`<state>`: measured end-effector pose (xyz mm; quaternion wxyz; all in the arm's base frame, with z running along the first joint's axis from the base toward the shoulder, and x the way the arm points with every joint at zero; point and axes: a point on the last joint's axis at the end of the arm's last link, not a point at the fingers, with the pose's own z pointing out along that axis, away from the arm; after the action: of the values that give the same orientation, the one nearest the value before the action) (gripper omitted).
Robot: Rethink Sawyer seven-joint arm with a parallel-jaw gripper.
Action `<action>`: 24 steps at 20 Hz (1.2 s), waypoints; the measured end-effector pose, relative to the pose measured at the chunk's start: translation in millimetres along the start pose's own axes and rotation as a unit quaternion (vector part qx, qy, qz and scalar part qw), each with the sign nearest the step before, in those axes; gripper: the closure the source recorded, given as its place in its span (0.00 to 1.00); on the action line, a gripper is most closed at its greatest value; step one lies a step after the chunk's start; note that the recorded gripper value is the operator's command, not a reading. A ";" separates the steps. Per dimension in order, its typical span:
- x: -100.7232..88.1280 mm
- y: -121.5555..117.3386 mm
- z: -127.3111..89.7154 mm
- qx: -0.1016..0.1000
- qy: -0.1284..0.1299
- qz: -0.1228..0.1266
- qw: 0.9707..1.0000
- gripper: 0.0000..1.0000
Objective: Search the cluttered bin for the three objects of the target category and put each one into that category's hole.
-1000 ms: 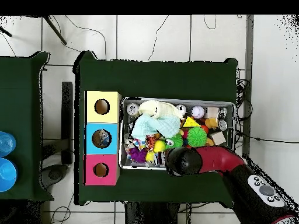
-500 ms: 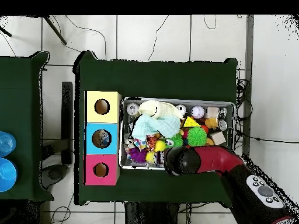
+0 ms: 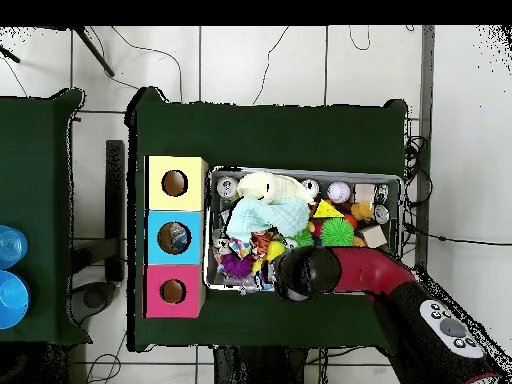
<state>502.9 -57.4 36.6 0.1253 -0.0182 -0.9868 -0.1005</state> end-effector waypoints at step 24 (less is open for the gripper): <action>-12.6 62.8 -59.9 -0.009 0.027 0.045 0.999 1.00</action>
<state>533.5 -8.2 102.4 0.1564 -0.0608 -0.9804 -0.1036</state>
